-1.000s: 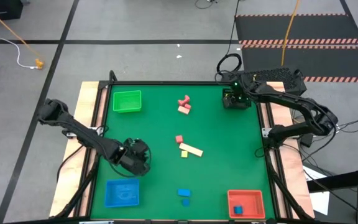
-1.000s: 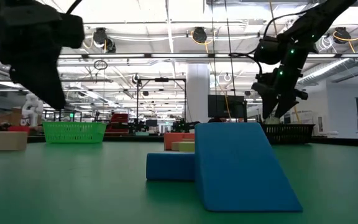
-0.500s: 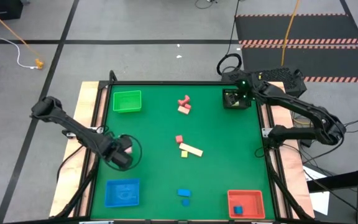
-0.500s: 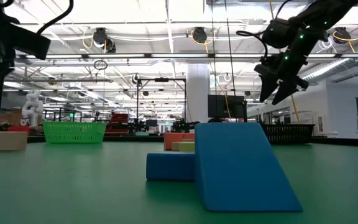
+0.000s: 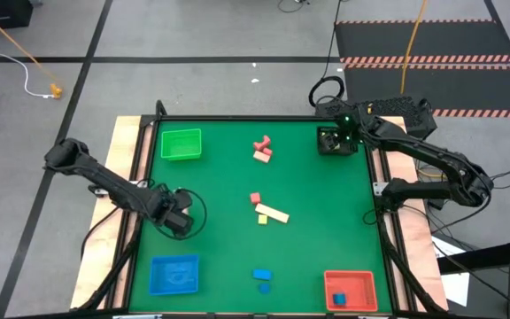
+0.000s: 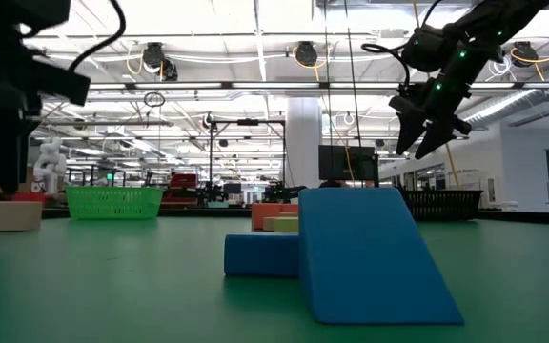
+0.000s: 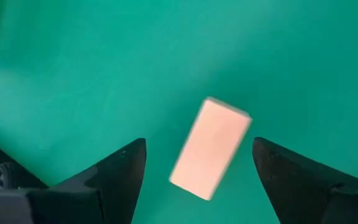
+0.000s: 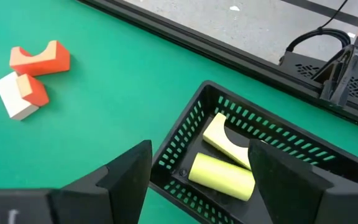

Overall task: Sort & place blocks by color
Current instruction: Put the bottom left light orange block into the green bin

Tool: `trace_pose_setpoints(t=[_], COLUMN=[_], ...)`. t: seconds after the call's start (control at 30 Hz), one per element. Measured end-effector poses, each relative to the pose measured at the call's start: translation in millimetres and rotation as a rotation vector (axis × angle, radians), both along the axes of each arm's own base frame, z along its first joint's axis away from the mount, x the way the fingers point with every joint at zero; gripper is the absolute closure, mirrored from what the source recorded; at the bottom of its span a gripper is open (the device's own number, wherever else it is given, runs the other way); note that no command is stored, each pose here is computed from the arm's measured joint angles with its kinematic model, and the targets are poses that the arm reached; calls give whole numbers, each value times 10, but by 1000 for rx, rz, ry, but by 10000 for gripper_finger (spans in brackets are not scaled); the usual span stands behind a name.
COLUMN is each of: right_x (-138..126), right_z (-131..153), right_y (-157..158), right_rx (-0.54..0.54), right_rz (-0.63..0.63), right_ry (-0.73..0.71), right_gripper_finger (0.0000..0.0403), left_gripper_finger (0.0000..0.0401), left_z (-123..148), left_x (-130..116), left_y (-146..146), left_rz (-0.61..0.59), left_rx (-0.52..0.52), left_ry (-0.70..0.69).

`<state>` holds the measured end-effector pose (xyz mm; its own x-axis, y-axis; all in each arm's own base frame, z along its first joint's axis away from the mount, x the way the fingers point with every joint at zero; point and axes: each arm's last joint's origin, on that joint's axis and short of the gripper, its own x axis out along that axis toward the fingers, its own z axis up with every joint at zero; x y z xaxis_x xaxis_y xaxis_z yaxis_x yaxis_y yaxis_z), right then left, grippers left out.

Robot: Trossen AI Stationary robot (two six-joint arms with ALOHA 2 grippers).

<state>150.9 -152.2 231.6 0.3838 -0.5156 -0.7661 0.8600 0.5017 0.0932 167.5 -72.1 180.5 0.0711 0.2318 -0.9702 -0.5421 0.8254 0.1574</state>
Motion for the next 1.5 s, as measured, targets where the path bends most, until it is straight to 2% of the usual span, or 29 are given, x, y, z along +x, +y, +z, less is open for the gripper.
trace_pose_setpoints(t=[0.17, 0.33, 0.43, 0.53, 0.7, 0.87, 1.03, 1.2, 1.33, 1.5], right_x=[0, 0, 0, 0, 0, 0, 39, 146, 249, 335], right_z=[0, 0, 0, 0, 0, -1, 1, 43, 100, 120], right_y=[0, 0, 0, 0, 0, 1, 35, 81, 120, 204], right_rx=[0, 0, 0, 0, 1, 6, 18, -36, -96, -122], right_rz=[0, 0, 0, 0, -2, -11, 28, 90, 146, 213], right_ry=[0, 0, 0, 0, -1, -7, -25, -63, -116, -129], right_gripper_finger=[147, 147, 147, 147, 147, 147, 147, 147, 147, 147], left_gripper_finger=[105, 105, 109, 145, 272, 271, 271, 271, 271, 271], left_z=[-170, -328, -364, -364, -359, -310, -107, 211, 414, 484], left_x=[-4, -35, -50, -28, 20, 72, 224, 444, 560, 520], left_y=[53, 114, 149, 144, 125, 142, 189, 371, 698, 1277], left_rz=[25, 50, 122, 158, 169, 219, 230, 242, 317, 497], left_rx=[-74, -84, -85, -100, -124, -121, -27, 195, 382, 471], left_ry=[-8, -30, -35, -63, -112, -149, -279, -435, -475, -406])
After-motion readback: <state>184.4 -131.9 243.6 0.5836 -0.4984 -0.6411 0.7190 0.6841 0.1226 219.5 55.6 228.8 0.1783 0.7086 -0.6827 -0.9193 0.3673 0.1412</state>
